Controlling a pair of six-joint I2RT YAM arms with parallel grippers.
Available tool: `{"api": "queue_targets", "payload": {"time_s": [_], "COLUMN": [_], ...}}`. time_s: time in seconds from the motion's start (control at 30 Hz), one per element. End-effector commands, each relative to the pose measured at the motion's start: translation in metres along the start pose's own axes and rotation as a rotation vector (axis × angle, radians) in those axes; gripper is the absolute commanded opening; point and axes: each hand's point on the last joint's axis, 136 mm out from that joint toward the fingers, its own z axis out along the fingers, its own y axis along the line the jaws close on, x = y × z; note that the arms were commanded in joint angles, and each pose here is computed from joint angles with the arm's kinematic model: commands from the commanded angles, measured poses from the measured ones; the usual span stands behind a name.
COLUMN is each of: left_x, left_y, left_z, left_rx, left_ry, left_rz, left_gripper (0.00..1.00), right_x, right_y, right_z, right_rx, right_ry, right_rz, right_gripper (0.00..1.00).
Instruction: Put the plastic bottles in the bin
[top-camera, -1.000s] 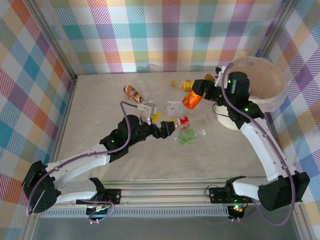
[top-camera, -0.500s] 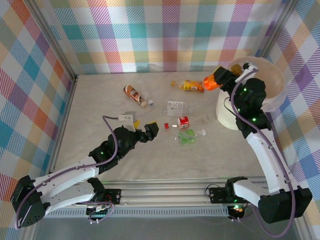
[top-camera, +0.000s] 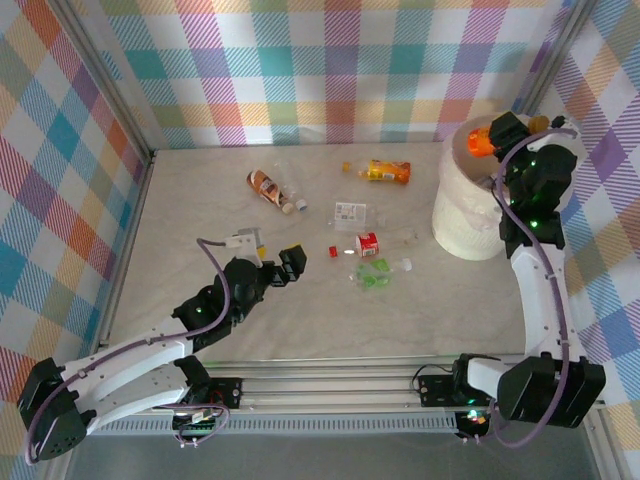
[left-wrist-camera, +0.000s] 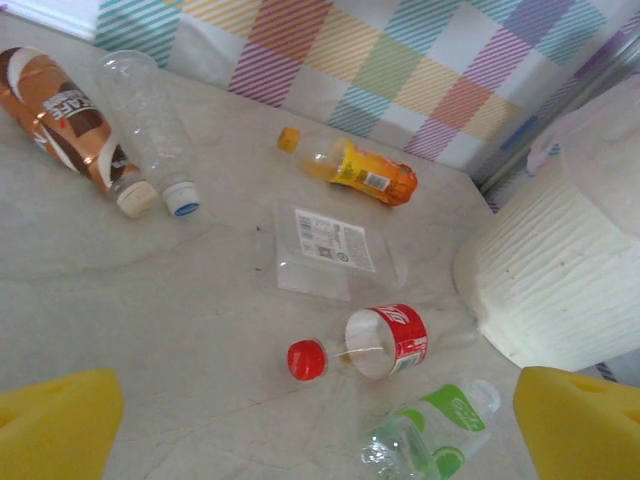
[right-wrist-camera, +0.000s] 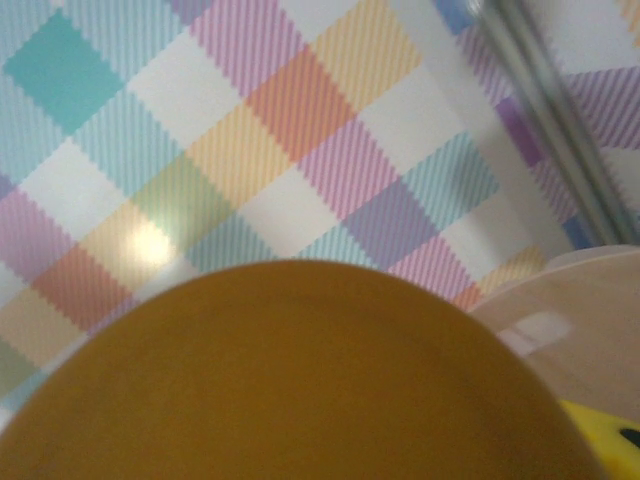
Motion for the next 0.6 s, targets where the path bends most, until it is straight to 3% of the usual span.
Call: {"api": "queue_targets", "payload": {"time_s": [0.0, 0.23, 0.43, 0.57], "left_x": [-0.004, -0.002, 0.003, 0.006], "left_y": [0.012, 0.019, 0.018, 0.019], "left_z": [-0.005, -0.007, -0.004, -0.003], "left_rx": [-0.044, -0.062, -0.059, -0.062], "left_ry": [-0.024, -0.024, -0.007, 0.006], "left_rz": [-0.018, -0.027, -0.041, -0.045], "left_gripper": [1.0, 1.0, 1.0, 1.0], "right_x": [-0.028, -0.008, 0.01, 0.013], "right_y": [-0.01, -0.051, -0.081, -0.101], "right_z": [0.004, 0.035, 0.06, 0.066], "right_rx": [0.029, 0.124, 0.218, 0.309], "right_ry": [-0.054, 0.058, 0.062, 0.038], "right_rz": [0.004, 0.159, 0.351, 0.364], "right_gripper": [0.43, 0.49, 0.56, 0.63]}}
